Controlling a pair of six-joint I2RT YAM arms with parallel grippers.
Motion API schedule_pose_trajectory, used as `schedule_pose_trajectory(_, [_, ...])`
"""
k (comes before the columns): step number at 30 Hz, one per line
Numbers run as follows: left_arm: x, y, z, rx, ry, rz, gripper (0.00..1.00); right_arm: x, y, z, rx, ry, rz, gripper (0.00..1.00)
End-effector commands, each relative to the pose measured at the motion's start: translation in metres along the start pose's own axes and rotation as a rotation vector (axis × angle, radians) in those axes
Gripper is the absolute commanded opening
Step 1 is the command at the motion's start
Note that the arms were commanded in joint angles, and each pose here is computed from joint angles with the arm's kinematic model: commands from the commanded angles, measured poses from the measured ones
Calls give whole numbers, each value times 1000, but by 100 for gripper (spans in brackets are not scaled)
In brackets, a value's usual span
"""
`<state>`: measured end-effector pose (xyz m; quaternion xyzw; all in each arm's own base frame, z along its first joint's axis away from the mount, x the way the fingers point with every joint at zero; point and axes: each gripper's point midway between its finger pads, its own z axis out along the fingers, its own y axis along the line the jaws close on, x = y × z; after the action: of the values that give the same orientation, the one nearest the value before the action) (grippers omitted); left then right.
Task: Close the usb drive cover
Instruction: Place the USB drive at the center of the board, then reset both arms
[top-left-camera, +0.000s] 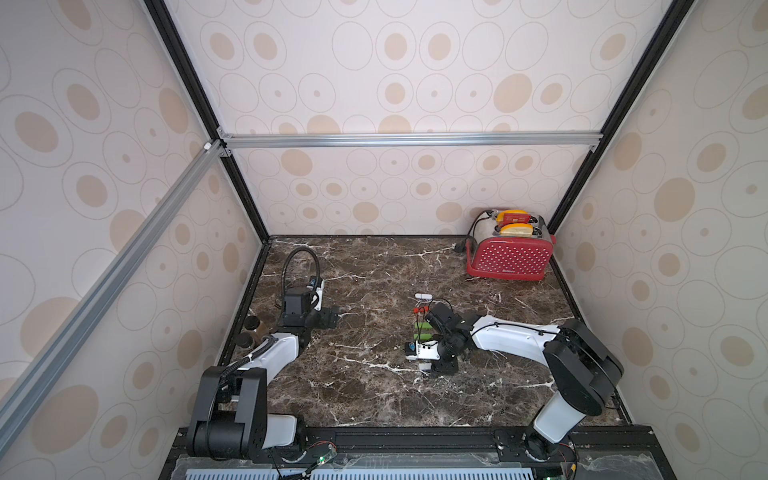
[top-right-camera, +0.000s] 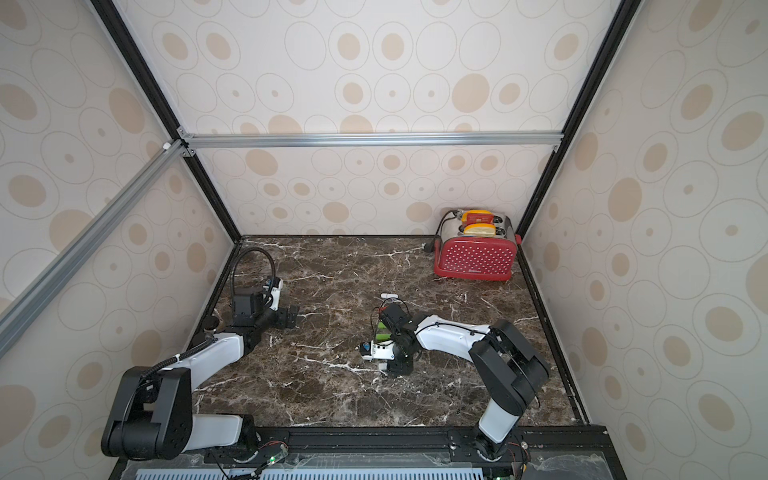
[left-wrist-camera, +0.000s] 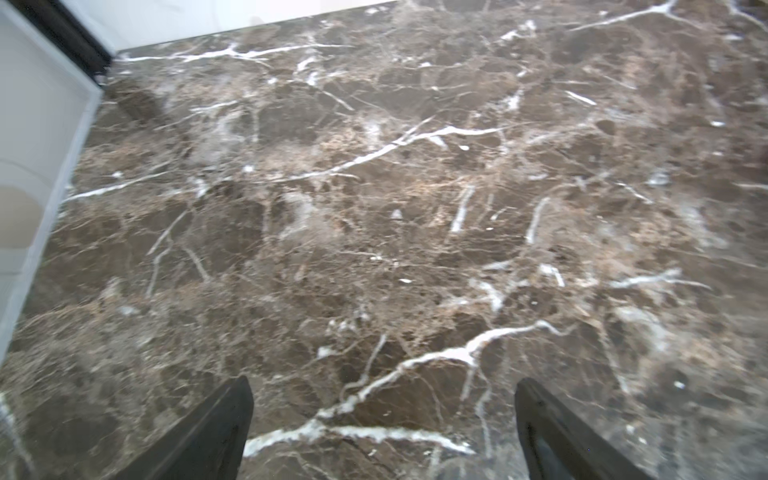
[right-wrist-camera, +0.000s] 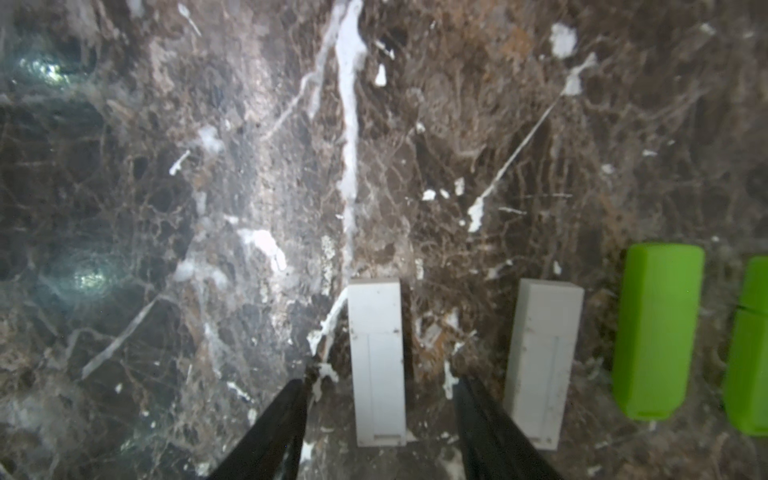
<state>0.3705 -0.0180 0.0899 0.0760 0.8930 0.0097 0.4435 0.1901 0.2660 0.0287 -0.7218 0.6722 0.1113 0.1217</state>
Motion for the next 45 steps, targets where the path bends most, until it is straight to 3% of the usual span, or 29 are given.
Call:
schedule_pose_trajectory(1, [-25,18,-5,-88,-132,-11,99,-7,-18,-34,83,-85,58,65])
schedule_pose_trajectory(7, [-27,27,2,-129,-185,-20,99,14,-75,-88,337,-261,277,81])
schedule_pose_trajectory(8, [-28,28,3,-125,-193,-33,99,21,-86,-95,396,-271,311,95])
schedule_pose_trajectory(9, [-31,26,4,-110,-207,-43,99,31,-96,-102,461,-276,350,99])
schedule_pose_trajectory(16, [-31,42,5,-156,-213,-87,99,103,-143,-144,789,-342,631,99])
schedule_pose_trajectory(21, [-20,56,10,-219,-286,-118,99,159,-158,-161,969,-360,796,99])
schedule_pose_trajectory(26, [-14,64,16,-264,-267,-145,99,194,-172,-162,1055,-409,898,99])
schedule_pose_trajectory(39, [-14,64,16,-263,-260,-141,99,235,-184,-138,1148,-543,981,99])
schedule_pose_trajectory(45, [-15,64,16,-262,-261,-139,99,251,-188,-137,1147,-465,1086,99])
